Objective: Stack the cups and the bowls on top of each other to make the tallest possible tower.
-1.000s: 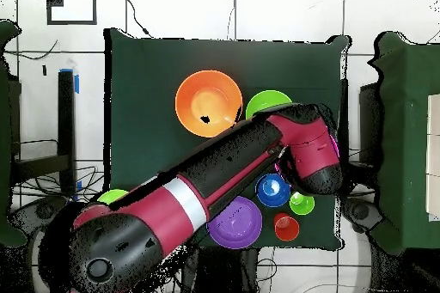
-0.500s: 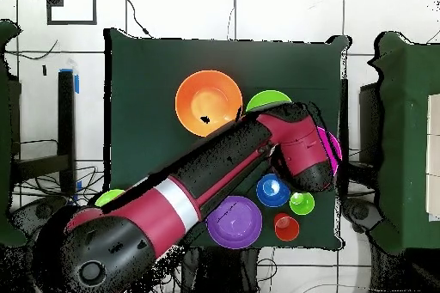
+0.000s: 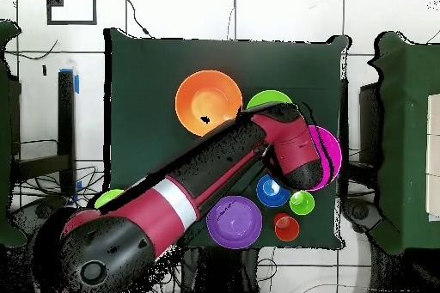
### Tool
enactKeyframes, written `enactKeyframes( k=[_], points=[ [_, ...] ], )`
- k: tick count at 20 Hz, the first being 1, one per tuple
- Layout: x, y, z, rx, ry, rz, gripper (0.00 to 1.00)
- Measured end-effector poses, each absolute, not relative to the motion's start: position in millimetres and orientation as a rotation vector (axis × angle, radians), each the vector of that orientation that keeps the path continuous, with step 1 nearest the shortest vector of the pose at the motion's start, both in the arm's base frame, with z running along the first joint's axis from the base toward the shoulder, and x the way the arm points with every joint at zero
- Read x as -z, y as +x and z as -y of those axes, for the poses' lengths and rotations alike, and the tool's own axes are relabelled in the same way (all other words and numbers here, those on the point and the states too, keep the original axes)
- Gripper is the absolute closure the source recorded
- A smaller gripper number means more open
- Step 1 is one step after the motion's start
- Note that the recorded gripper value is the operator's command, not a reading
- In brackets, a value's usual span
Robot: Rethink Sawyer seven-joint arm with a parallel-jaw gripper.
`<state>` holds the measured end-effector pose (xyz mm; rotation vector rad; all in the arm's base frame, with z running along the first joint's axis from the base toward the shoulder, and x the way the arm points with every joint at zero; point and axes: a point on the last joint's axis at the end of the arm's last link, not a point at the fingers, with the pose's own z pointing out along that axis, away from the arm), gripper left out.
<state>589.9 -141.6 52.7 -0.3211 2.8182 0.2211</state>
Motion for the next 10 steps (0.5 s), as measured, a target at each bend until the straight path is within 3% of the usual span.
enactKeyframes(
  k=[10],
  points=[
    [-48.9,592.1,141.6,-0.211,-0.296,-2.802,0.00]
  ],
)
